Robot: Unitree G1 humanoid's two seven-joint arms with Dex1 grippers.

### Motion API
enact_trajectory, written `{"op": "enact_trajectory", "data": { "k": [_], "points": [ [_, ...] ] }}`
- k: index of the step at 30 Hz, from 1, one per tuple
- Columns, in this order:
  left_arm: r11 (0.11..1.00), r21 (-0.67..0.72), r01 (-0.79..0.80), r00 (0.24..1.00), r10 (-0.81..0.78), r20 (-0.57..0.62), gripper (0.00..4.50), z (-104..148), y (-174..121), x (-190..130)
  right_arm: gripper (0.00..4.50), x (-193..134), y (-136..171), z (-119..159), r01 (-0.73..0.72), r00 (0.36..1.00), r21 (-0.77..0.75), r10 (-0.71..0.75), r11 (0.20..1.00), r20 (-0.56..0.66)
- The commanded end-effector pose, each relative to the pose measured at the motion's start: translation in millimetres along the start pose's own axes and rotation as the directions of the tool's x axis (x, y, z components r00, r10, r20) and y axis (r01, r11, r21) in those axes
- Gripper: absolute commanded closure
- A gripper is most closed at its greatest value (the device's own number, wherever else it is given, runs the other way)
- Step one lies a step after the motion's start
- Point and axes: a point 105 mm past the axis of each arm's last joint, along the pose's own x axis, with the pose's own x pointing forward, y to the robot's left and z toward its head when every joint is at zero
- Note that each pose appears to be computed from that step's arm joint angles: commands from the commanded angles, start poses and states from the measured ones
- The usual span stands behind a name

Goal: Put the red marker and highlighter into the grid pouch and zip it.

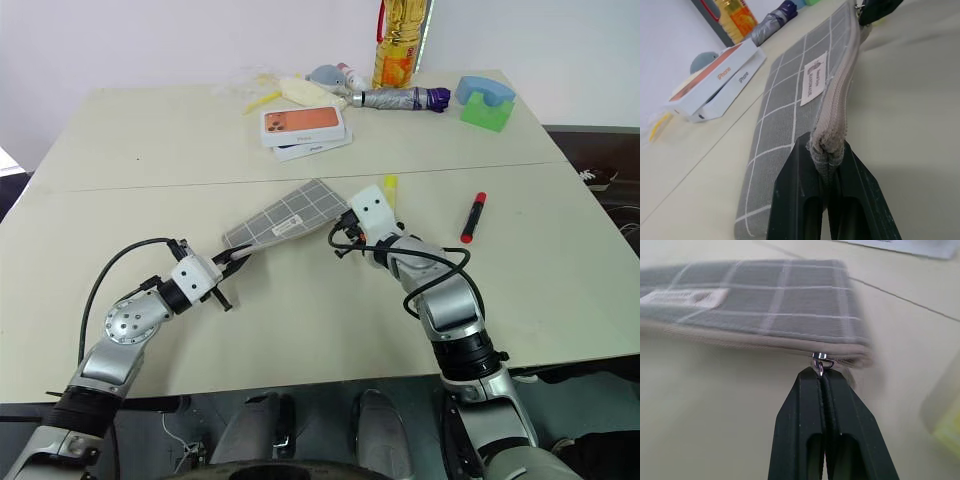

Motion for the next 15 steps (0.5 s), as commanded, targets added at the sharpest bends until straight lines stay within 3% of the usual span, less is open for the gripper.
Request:
{"op": "enact_trajectory", "data": {
  "k": [1,10,15],
  "points": [
    [1.000,0.017,-0.005,0.999,0.005,0.047,4.50,14.5,-1.1,8.4,4.47,-3.6,20.4,31.6,-0.078,0.992,-0.117,0.089,0.990,0.092],
    [1.000,-0.015,0.003,0.998,-0.002,0.070,4.50,28.0,-9.5,28.5,4.47,-5.5,64.2,42.2,-0.237,0.963,-0.356,0.267,0.904,0.037],
    [1.000,-0.017,0.002,0.997,-0.001,0.075,4.50,33.9,-9.6,36.4,4.47,-2.8,84.6,48.5,-0.297,0.941,-0.416,0.338,0.860,0.028]
  ]
}}
